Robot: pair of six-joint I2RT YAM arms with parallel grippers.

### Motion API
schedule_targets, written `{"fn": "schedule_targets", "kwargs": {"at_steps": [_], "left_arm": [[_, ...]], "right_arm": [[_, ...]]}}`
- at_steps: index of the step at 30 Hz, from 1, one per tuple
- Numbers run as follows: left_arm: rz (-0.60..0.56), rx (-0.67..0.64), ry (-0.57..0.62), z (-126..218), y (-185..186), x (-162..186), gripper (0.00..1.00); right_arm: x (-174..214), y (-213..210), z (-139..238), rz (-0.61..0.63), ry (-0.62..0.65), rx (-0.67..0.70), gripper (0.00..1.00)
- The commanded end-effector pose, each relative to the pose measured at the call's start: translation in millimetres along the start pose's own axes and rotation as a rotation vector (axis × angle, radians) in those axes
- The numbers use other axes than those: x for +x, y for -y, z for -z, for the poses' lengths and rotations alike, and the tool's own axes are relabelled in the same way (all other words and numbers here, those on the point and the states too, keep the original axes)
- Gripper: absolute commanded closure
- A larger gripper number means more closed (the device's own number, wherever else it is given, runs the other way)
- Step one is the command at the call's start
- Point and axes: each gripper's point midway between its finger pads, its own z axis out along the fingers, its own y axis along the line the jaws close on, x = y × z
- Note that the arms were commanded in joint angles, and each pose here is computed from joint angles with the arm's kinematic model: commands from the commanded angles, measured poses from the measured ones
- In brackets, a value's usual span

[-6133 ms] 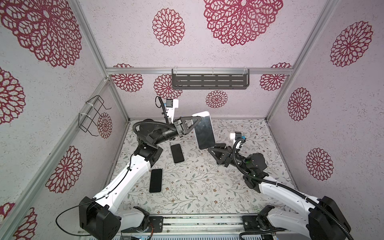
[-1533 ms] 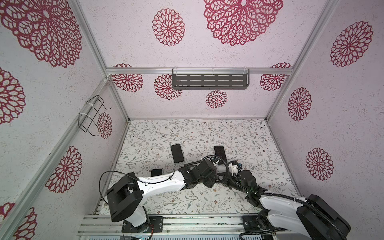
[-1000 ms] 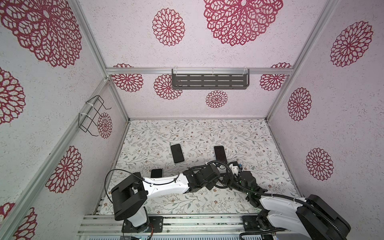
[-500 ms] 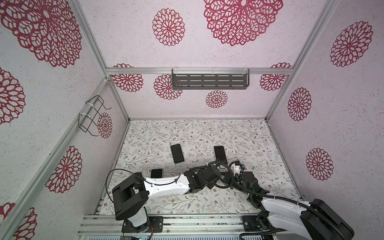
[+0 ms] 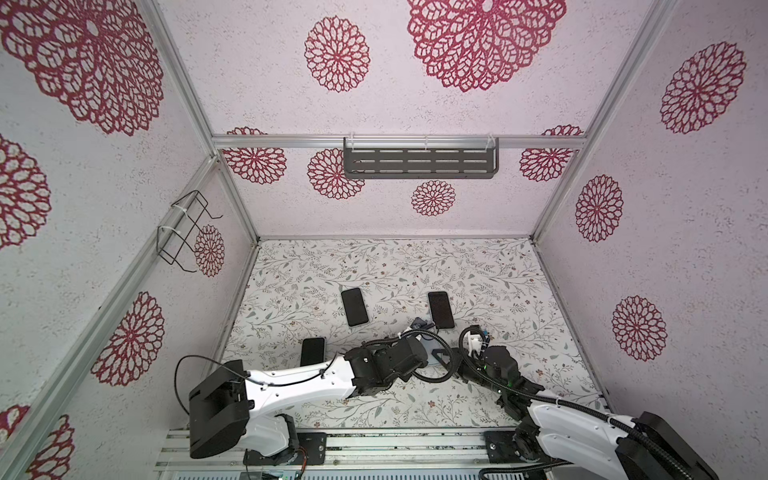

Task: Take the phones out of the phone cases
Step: 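Pull the purple phone away with the left gripper while the right gripper holds the case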

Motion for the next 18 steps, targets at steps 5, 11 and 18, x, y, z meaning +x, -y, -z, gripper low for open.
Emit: {"fn": "schedule_targets", "kwargs": {"at_steps": [5,11,18], "left_arm": [[-0.091,-0.236,-0.123,31,-43,44,1.0],[-0.229,-0.364,-0.249,23,-41,62,1.0],[-0.319,-0.345,-0.288,12,-16,73,1.0]], "right_arm": [[-10,6,5,0.01,0.06,0.043,1.0],[-8,1,2,-0.001,0.036,0.031,1.0],[1,10,-1,-0.029,0.014,0.051,1.0]]}}
